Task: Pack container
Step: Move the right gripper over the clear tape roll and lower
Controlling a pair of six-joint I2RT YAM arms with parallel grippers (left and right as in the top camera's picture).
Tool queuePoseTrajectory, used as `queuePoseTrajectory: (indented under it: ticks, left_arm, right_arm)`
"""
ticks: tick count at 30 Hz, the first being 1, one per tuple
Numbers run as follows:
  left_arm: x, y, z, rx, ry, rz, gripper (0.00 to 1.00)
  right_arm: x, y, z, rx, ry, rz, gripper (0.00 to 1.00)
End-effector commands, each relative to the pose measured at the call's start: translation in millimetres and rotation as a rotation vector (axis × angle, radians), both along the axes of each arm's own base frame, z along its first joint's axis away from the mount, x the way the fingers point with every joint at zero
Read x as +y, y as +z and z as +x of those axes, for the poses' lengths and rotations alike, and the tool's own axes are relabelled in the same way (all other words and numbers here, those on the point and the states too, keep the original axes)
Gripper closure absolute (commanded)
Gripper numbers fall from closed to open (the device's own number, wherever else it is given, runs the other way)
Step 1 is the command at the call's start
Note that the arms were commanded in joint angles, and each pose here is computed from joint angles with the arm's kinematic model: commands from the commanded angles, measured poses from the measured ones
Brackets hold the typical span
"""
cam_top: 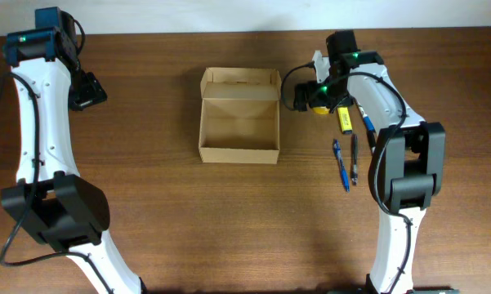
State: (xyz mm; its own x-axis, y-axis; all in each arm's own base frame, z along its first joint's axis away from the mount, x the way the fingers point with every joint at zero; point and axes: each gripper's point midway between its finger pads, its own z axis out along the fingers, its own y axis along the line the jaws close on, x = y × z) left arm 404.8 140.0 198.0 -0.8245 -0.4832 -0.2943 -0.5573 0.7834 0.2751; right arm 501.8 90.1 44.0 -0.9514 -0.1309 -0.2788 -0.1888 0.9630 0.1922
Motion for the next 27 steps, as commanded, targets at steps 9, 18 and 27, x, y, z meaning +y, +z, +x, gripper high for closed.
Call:
queuePoseTrajectory:
  ticks: [9, 18, 27]
  left_arm:
    - [3, -5, -1, 0.018, -0.004, 0.005, 0.0]
    - [4, -5, -1, 0.018, -0.002, 0.005, 0.0]
    - [4, -5, -1, 0.018, -0.002, 0.005, 0.0]
  right_arm:
    - [8, 10, 13, -0.047, 0.027, 0.022, 0.01]
    - [12, 2, 14, -0.041, 0.034, 0.022, 0.01]
    - [13, -29, 5, 0.033, 0.038, 0.007, 0.0]
